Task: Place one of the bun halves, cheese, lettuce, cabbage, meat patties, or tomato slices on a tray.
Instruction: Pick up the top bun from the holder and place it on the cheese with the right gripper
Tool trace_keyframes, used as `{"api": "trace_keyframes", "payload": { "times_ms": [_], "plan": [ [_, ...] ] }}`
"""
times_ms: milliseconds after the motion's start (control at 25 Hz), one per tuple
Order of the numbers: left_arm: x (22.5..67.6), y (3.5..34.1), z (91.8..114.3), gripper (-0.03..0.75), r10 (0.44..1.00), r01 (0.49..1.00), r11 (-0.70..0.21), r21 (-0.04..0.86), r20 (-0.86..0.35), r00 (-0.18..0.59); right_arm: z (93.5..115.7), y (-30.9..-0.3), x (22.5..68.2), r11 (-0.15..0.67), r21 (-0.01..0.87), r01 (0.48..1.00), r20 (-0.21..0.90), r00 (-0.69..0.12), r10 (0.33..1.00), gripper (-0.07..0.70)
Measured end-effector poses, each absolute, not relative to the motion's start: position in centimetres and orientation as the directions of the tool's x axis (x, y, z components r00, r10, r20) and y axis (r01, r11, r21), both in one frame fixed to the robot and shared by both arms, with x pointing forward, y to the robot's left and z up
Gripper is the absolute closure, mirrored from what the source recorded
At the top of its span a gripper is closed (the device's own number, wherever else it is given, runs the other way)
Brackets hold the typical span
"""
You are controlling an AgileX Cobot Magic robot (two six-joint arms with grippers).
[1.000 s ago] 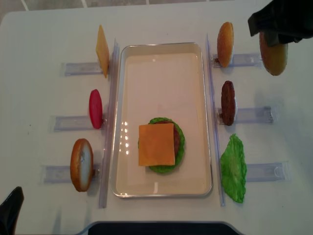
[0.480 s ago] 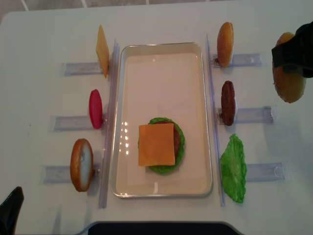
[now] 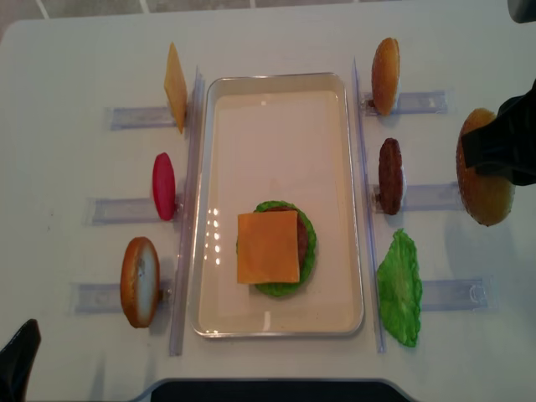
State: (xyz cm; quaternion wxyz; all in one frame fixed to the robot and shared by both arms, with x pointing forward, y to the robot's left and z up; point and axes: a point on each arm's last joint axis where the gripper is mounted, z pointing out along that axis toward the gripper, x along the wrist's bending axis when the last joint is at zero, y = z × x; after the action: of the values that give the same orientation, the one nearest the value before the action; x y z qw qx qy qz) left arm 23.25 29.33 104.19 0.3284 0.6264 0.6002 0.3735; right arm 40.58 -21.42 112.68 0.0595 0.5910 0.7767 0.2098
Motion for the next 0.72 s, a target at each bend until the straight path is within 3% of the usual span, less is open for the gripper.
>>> {"api": "trace_keyframes", "payload": {
  "times_ms": [320,520,720],
  "plan": [
    [23.3,29.3,104.2,0.074,0.997,0.507,-0.063,0.86,0.073,0.001,112.4,-21.2,40.5,0.249,0.389,0.887,0.163,-0.332,0.929,0.423],
    [23.3,29.3,104.2,0.074,0.997,0.507,-0.063,0.86,0.073,0.001,112.5,-20.2,40.1,0.282,0.384,0.879,0.261,-0.396,0.881,0.423],
    [23.3,29.3,104.2,0.074,0.997,0.507,-0.063,0.86,0.073,0.001,113.1,-18.7,39.5,0.305,0.399,0.865,0.41,-0.466,0.784,0.423]
  ]
}}
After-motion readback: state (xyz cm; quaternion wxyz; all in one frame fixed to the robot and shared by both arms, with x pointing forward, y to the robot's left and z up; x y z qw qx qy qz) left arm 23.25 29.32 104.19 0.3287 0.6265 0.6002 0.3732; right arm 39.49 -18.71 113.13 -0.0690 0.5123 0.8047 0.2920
